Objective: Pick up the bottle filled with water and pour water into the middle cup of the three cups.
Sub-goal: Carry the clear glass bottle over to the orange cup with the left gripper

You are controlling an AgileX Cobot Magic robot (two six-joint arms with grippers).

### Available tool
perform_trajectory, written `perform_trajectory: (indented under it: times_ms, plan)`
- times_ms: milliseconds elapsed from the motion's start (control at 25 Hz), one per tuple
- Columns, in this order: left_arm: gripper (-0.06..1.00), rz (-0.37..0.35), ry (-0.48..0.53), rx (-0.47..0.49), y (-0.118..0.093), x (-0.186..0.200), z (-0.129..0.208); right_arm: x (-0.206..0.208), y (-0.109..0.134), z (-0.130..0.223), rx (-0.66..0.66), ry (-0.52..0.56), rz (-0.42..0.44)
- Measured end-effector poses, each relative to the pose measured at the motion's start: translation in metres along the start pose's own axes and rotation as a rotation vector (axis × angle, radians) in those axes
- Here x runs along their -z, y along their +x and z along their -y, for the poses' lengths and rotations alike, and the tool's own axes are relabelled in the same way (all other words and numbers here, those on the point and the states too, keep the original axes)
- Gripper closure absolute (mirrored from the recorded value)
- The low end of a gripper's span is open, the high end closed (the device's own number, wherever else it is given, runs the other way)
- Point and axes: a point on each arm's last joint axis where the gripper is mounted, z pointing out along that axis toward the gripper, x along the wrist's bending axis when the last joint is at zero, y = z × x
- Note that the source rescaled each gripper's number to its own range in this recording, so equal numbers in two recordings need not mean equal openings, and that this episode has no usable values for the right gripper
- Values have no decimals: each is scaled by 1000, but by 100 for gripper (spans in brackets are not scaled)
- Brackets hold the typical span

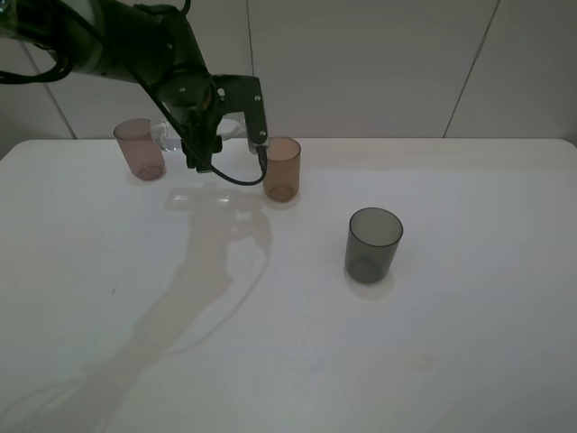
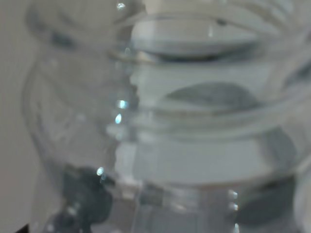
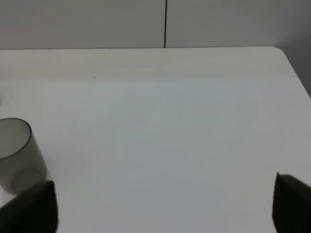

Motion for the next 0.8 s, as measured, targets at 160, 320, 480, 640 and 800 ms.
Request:
perform_trajectory:
  times_ms: [160, 320, 480, 640, 800]
  plan:
    - [92, -2, 1, -56, 1, 0, 0, 0, 0, 0, -3, 0, -5]
    - [92, -10, 2, -100, 2, 0, 0, 0, 0, 0, -3, 0, -5]
    - [92, -28, 7, -138, 3, 0, 0, 0, 0, 0, -3, 0, -5]
    - [92, -43, 22, -174, 5, -6, -2, 0, 0, 0, -3, 0, -5]
    - [92, -65, 34, -220, 6, -8, -2, 0, 0, 0, -3, 0, -5]
